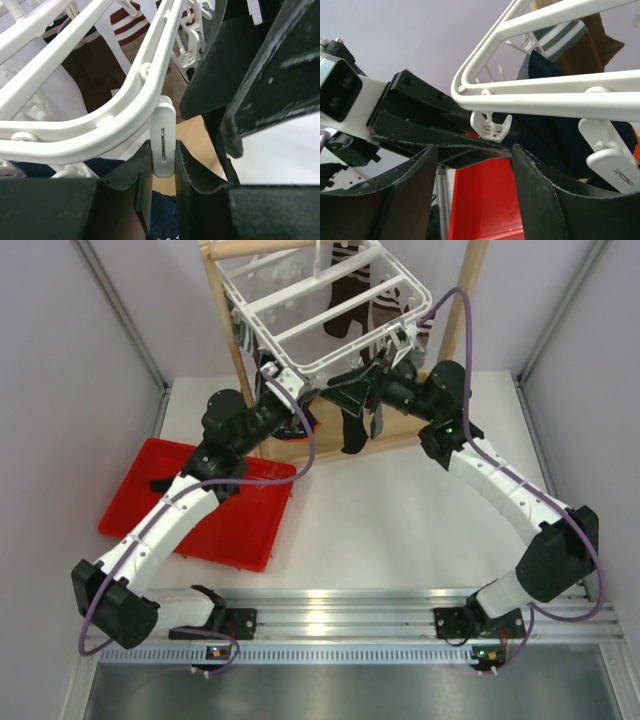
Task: Clip the socks to the hanger
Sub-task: Open the clamp at the hanger.
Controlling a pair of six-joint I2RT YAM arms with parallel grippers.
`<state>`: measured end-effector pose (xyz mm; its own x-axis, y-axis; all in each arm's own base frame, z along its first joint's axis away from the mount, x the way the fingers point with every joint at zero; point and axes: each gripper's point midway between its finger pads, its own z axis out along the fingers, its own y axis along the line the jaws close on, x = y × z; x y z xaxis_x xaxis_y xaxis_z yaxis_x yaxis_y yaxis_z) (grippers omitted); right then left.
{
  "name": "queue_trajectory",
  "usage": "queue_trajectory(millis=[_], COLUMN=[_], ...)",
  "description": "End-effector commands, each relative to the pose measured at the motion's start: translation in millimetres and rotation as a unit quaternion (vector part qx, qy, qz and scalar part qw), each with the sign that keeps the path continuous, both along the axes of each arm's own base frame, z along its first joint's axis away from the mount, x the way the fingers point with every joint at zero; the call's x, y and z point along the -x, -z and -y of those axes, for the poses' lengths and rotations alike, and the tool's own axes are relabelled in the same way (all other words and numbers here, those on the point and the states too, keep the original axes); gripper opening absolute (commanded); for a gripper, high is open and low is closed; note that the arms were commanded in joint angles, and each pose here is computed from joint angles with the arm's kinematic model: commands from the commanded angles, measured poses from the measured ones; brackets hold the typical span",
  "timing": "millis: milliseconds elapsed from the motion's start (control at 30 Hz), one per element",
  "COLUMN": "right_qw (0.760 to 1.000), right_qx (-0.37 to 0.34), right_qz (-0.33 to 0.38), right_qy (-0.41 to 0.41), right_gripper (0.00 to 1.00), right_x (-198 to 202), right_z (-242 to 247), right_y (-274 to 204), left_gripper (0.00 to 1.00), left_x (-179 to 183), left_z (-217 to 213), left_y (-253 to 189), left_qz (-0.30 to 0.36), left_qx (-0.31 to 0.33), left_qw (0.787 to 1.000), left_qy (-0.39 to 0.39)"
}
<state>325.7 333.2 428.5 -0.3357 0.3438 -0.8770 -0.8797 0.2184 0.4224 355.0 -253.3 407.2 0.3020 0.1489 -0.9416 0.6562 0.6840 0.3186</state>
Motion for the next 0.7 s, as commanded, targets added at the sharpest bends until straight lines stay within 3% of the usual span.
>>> queue_trajectory(millis=[0,233,667], right_qw=[1.000,0.996,0.995], right_qx=[-0.024,-0.067,-0.087], right_qz=[-0.004,-0.059,-0.041], right_qy=[-0.020,-0.028,-0.020], right_gripper=[0.60,0.63,0.68], right_x=[17,6,-4], right_z=[8,5,1], right_y=[-30,-33,-49], left_gripper=[0.00,0.00,0.00], left_x=[15,21,35], left_z=[3,6,11], left_y=[-11,-18,-29], left_qz=[0.062,0.106,0.116], left_qx=[-0.015,-0.008,-0.005], left_qw=[0.997,0.992,0.988], left_qy=[0.048,0.066,0.098])
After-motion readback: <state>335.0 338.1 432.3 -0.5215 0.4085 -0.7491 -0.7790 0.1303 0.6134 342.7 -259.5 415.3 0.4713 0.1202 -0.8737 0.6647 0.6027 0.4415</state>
